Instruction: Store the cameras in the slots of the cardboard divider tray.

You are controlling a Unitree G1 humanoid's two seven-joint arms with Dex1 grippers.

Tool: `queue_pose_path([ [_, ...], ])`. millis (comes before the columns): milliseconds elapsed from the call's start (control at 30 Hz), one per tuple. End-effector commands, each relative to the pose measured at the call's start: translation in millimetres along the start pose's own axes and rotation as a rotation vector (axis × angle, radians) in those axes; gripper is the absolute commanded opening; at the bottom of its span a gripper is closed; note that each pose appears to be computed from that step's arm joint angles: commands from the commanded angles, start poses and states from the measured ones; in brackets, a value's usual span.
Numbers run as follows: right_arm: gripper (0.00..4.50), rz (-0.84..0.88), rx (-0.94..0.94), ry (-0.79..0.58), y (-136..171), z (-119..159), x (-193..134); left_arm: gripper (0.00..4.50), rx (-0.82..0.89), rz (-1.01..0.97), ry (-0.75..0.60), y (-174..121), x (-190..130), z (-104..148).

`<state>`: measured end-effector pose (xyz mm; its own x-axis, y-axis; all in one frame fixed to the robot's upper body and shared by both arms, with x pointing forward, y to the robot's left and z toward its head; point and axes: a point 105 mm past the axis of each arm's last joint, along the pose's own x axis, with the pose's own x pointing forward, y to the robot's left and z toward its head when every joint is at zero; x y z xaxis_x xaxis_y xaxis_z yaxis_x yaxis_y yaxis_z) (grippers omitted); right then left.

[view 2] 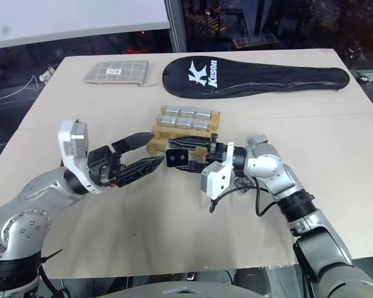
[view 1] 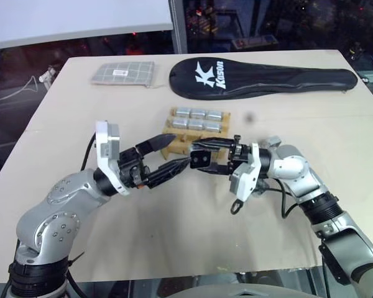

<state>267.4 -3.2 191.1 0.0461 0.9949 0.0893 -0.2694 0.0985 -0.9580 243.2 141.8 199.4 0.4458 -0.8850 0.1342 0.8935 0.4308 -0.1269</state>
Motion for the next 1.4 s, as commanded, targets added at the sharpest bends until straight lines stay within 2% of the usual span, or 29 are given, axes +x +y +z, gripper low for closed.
queue_pose_path([
  [33,1.98,-0.035,-0.057,-0.06,-13.5,15.3,8.5,4.0,-0.002,-0.042,-0.006,-4.9,-0.1,4.4],
  [67,1.98,-0.036,-0.059,-0.064,-13.7,16.5,9.8,3.76,-0.003,-0.049,0.008,-5.4,-0.5,2.3],
  [167,1.98,-0.038,-0.061,-0.073,-13.7,19.2,12.3,2.24,-0.009,-0.055,0.026,-5.6,-0.9,-0.9],
  [200,1.98,-0.039,-0.062,-0.077,-13.6,20.3,13.2,1.87,-0.012,-0.057,0.03,-5.2,-0.9,-1.2],
  [500,1.98,-0.026,-0.068,-0.085,-11.9,22.3,14.7,1.87,-0.032,-0.08,0.057,-2.2,-0.7,-4.4],
  [967,1.98,-0.004,-0.052,-0.084,-6.1,22.5,16.0,1.87,-0.032,-0.108,0.013,-1.2,4.3,4.7],
  [1067,1.98,0.006,-0.042,-0.085,-3.9,23.4,16.9,1.11,-0.029,-0.138,0.027,-6.9,5.9,1.2],
  [1100,1.98,0.007,-0.04,-0.084,-3.7,23.5,17.0,0.72,-0.031,-0.144,0.038,-8.0,5.8,-0.9],
  [1333,1.98,0.011,-0.023,-0.061,-2.4,22.1,15.2,0.69,-0.034,-0.135,0.053,-5.3,5.2,-3.6],
  [1400,3.02,0.007,-0.011,-0.053,-2.6,20.8,13.7,0.69,-0.027,-0.129,0.048,-2.8,5.5,-1.2],
])
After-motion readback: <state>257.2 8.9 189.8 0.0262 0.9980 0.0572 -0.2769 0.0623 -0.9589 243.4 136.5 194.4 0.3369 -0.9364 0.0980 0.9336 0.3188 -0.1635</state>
